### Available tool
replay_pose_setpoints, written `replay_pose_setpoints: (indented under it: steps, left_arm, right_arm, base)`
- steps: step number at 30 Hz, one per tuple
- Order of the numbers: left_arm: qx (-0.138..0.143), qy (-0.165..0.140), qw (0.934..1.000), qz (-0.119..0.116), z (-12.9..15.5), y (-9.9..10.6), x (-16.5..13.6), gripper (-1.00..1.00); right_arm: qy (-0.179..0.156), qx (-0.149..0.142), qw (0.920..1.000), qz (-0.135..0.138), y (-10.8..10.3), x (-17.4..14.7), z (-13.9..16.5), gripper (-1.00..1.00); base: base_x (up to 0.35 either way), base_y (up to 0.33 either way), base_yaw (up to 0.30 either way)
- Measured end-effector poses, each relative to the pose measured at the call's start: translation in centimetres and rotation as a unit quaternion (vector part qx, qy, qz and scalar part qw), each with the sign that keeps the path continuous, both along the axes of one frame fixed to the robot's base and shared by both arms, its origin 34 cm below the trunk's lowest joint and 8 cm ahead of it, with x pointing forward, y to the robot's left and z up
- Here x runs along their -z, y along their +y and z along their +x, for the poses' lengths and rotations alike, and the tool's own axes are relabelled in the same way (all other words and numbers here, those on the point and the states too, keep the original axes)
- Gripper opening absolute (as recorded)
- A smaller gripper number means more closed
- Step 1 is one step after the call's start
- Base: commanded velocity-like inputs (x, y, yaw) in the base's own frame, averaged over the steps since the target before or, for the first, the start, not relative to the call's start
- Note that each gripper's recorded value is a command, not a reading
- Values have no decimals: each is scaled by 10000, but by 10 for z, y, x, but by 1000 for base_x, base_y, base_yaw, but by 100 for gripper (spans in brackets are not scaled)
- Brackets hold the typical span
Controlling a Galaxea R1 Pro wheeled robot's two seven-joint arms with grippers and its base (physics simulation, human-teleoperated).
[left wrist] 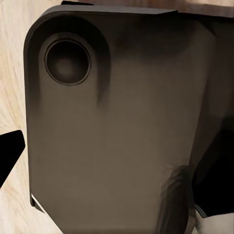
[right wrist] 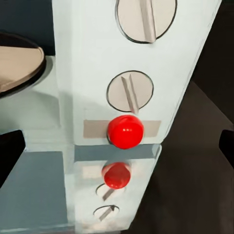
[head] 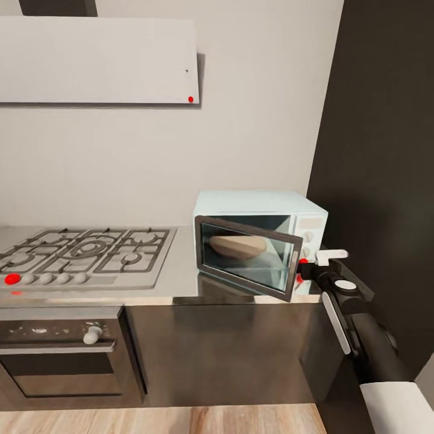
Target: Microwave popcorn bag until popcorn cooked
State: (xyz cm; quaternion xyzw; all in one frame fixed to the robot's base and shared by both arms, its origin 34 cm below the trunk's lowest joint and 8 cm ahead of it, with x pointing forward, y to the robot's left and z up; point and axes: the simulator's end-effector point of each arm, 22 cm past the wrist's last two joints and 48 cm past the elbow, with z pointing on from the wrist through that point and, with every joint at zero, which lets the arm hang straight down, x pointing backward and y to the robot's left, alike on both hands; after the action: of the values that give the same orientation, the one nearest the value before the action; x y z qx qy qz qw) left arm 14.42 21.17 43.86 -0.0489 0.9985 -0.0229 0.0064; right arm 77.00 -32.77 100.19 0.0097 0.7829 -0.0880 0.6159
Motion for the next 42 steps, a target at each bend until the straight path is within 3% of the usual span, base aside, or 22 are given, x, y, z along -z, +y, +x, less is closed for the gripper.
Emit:
replay_pose_setpoints:
  steps: [5,8,10,15,24,34,40,42]
  left_arm:
    - [0,-2,10000,2,0,0,0,100]
    - [-2,-2,10000,0,0,0,0,100]
    - [-3,-45,10000,1,2,0,0,100]
    - [-31,-288,9996,31,13,1,0,100]
    - [-39,-300,9995,33,13,0,-1,100]
    - [-39,-302,9995,34,13,0,-1,100]
    - [-34,-302,9995,33,13,0,-1,100]
    - [-33,-302,9995,33,13,0,-1,100]
  right_arm:
    - [79,-631,9978,174,21,3,1,100]
    - [129,-813,9963,243,27,5,0,100]
    - [179,-1021,9944,213,45,8,0,100]
    - [196,-1048,9940,231,46,9,0,100]
    - [196,-1038,9942,217,47,9,0,100]
    - [274,-1102,9932,268,50,12,-1,100]
    - [443,-1839,9808,480,80,18,-9,100]
    - [483,-1993,9778,428,76,18,-12,100]
  base:
    - [3,0,0]
    - [0,0,0]
    - [-32,0,0]
    - [-222,0,0]
    - [-282,154,0]
    - [-97,310,0]
    - [-81,313,0]
    - [-80,314,0]
